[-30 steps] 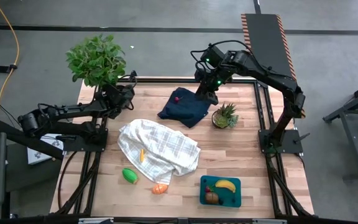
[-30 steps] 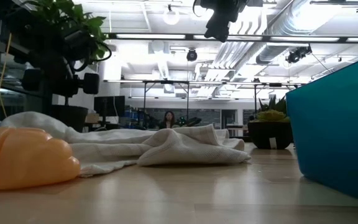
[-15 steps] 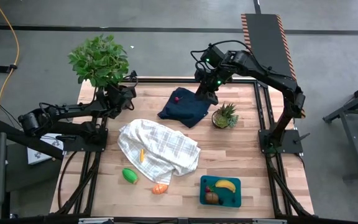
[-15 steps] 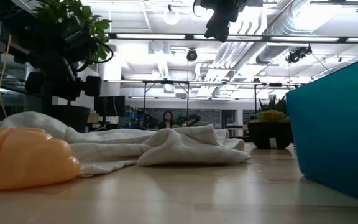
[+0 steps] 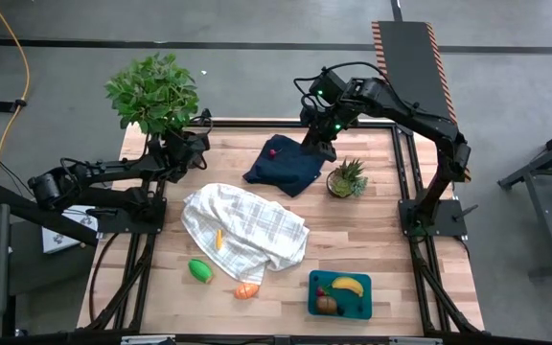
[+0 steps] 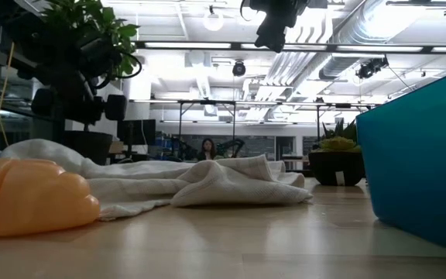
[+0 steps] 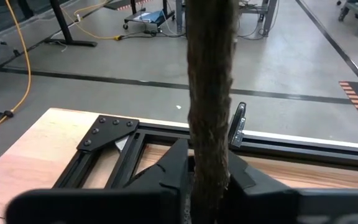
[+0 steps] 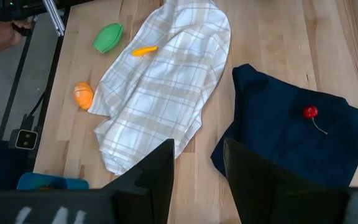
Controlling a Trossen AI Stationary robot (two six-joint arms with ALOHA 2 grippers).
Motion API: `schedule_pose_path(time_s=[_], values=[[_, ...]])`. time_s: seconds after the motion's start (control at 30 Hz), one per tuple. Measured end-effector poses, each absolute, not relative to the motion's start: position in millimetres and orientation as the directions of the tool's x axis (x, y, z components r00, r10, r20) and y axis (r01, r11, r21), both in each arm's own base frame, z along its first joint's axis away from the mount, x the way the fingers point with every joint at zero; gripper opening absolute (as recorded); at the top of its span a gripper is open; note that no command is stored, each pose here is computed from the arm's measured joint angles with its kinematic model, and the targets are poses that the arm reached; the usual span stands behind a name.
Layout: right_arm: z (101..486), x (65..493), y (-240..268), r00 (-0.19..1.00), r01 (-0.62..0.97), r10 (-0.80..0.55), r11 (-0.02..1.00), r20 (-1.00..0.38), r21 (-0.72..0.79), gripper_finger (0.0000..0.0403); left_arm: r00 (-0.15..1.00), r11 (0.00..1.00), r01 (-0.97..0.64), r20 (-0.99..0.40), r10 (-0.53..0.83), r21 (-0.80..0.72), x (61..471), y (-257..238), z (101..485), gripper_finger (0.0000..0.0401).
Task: Pick and placing Produce into tupperware
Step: Move the left plant pot to the top left of the table
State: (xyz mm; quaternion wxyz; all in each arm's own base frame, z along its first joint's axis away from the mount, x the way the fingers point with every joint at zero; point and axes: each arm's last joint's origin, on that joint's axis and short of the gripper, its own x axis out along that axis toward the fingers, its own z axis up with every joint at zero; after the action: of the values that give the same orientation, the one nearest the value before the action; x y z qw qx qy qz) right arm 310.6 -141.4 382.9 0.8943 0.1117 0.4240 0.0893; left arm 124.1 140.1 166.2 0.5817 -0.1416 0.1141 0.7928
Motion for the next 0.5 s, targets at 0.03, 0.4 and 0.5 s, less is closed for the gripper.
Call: schedule_pose_path(time_s=[0.03,0.4,0.5], values=[[382.9,310.6,-141.4,0.625,-0.065,0.254,0.959,-0.738,0.275,0.0129,-0.282,-0.297,-0.955,-0.357,0.890,0.015,124.2,140.2,166.3,0.0055],[382.9,310.6,-141.4,0.625,-0.065,0.255,0.959,-0.738,0.275,0.0129,-0.276,-0.295,-0.955,-0.359,0.891,0.002,124.5,140.4,166.6,0.0173],[382.9,310.6,-141.4,0.625,-0.065,0.255,0.959,-0.738,0.275,0.0129,-0.264,-0.287,-0.958,-0.365,0.893,-0.009,125.0,140.5,166.8,0.0188]])
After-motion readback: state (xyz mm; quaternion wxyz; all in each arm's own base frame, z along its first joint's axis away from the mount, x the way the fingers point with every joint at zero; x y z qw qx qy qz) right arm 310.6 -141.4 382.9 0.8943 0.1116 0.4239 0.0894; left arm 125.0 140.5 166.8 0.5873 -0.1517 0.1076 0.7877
